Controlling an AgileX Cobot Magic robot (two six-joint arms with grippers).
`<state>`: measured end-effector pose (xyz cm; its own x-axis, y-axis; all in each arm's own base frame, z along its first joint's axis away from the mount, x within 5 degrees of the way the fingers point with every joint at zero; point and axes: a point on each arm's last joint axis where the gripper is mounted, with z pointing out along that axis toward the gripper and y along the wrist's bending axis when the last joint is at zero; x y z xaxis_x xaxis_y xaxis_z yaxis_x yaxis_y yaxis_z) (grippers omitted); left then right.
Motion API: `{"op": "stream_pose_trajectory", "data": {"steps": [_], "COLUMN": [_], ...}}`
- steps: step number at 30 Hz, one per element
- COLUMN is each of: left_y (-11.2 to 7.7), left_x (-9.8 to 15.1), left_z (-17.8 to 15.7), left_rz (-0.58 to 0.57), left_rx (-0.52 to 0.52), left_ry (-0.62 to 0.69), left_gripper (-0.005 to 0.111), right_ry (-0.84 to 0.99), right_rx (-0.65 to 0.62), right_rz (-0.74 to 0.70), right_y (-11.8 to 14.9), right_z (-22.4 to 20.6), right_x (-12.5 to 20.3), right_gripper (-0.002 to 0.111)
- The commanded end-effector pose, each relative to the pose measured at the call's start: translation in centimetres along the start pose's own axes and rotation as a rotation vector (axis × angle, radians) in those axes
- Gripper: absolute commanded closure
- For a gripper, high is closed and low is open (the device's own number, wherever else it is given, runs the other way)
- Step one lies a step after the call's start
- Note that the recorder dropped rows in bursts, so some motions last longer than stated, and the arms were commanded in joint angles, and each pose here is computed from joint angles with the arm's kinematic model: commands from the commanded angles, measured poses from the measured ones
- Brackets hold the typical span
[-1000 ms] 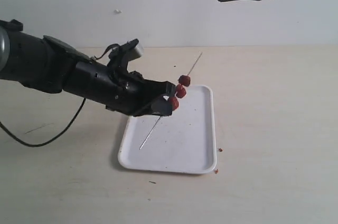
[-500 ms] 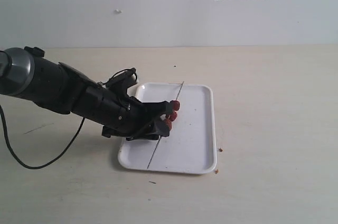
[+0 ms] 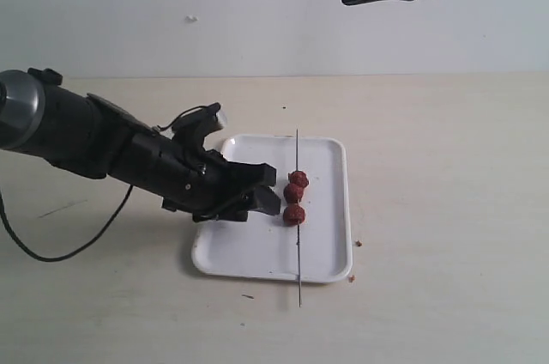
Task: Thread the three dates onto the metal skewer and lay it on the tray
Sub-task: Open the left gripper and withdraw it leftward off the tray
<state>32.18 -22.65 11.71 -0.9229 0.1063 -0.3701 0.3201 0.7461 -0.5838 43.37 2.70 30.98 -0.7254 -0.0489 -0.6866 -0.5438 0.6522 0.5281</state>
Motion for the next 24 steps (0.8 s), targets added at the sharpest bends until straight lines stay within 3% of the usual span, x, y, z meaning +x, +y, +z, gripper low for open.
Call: {"op": "stream_pose_trajectory", "data": {"steps": [1,3,5,9,11,16,24], "left_y": [-0.9,-1.2,-1.5,-1.5,-2.4,-4.2,-5.1], "left_x": [-0.6,-0.5,-0.2,1.9,3.1,6.3,13.4], "left_z": [-3.1,-4.6,-6.6,-12.7,-15.2,-20.2,-26.6], "left_rz": [0.138,0.185,0.198,0.275,0.362,0.419,0.486], "left_rx": [0.017,0.003,-0.03,-0.273,-0.284,-0.235,-0.17], "left_ry": [-0.053,-0.086,-0.147,-0.396,-0.447,-0.584,-0.842], "left_gripper": [0.081,0.106,0.107,0.107,0.107,0.107,0.107], "right_ry": [-0.029,-0.049,-0.091,-0.241,-0.309,-0.484,-0.634], "right_rx": [0.24,0.381,0.478,0.553,0.59,0.621,0.566], "right_rz": [-0.029,-0.054,-0.052,-0.101,-0.105,-0.085,-0.224], "right_y": [1.0,2.2,4.3,10.2,11.4,14.0,19.1], "right_z": [-2.7,-4.9,-7.5,-12.3,-13.3,-14.9,-16.6], "right_x": [-0.9,-1.5,-2.1,-0.6,1.3,7.0,17.3], "right_gripper": [0.108,0.108,0.108,0.108,0.108,0.108,0.108]}}
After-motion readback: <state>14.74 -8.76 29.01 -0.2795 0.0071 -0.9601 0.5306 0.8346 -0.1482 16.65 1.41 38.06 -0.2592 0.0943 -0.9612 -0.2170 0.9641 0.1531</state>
